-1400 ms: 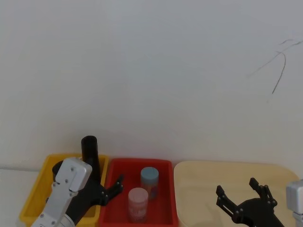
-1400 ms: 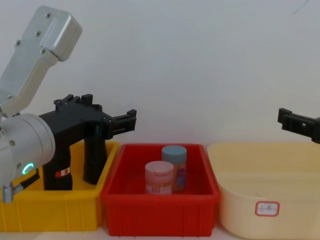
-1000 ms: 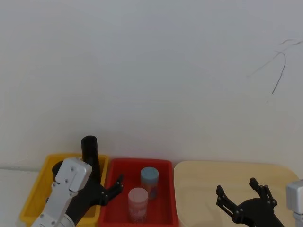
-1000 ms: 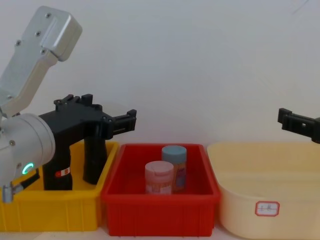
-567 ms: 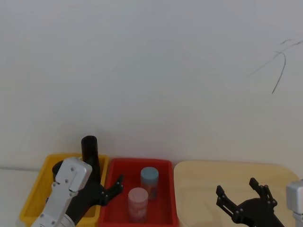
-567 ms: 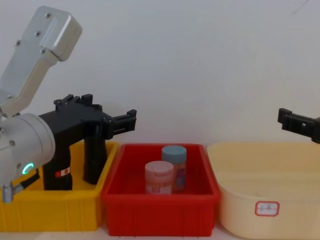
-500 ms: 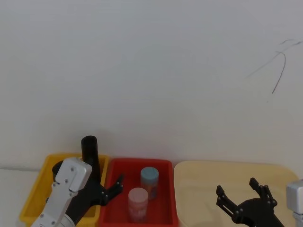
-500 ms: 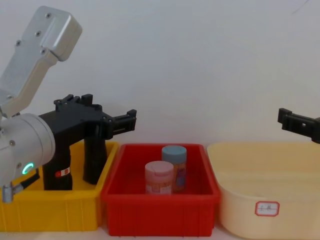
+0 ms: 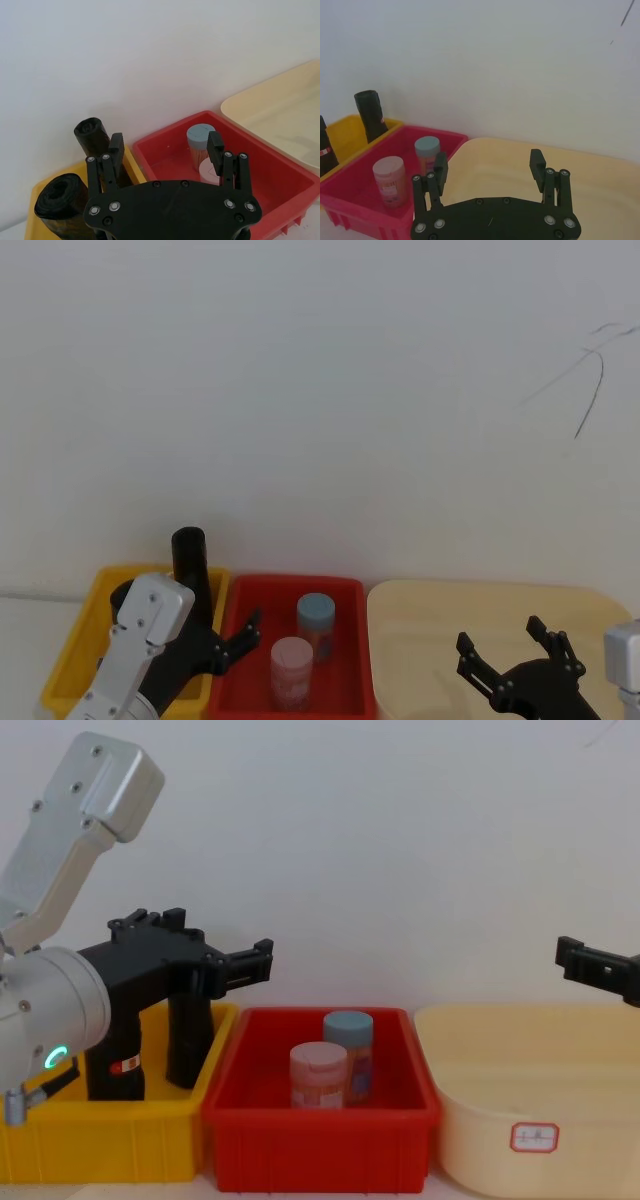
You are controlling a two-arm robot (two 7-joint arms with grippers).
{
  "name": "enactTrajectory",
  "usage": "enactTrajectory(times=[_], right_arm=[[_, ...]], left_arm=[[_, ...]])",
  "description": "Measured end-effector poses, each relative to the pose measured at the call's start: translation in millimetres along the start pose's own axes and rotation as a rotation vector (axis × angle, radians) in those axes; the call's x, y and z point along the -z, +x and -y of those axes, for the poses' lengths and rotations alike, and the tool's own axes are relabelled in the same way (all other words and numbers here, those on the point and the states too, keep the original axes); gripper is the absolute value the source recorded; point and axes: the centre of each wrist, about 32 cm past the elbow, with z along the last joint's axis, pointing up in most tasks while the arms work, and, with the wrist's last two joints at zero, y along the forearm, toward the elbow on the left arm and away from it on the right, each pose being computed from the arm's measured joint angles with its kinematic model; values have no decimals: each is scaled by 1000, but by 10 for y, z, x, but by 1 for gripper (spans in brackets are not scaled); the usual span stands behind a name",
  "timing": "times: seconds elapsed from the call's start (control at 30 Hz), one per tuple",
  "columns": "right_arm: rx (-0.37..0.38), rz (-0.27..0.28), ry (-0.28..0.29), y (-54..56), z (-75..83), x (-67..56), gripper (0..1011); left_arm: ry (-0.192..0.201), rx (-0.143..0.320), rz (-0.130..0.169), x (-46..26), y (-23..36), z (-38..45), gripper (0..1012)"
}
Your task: Pick up the garbage bag with the one hand and transfer it to the other hand.
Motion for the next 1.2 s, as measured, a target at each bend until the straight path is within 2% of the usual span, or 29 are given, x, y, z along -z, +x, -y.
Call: enactTrajectory(times=[0.17,0.3,0.4,0.67,0.77,0.9,0.97,1.0,1.2], right_arm=[[0,0,0,0,0,0,1000],[0,0,0,0,0,0,1000],[0,0,0,0,0,0,1000],[0,0,0,0,0,0,1000],[0,0,0,0,0,0,1000],[0,0,0,0,0,0,1000],[0,0,0,0,0,0,999],[0,0,0,0,0,0,1000],[0,0,0,0,0,0,1000]], left_arm=[[-2,10,3,-4,1,-5,1000],[-3,29,11,-1,14,-41,1001],[-4,42,15,11,52,-102,1000],[6,59,14,93,234,-354,1000],[19,59,10,149,354,-498,1000],[36,56,5,195,476,-624,1000],[43,57,0,209,517,-661,1000],[51,56,0,221,564,-699,1000],[74,54,-5,253,710,-768,1000]])
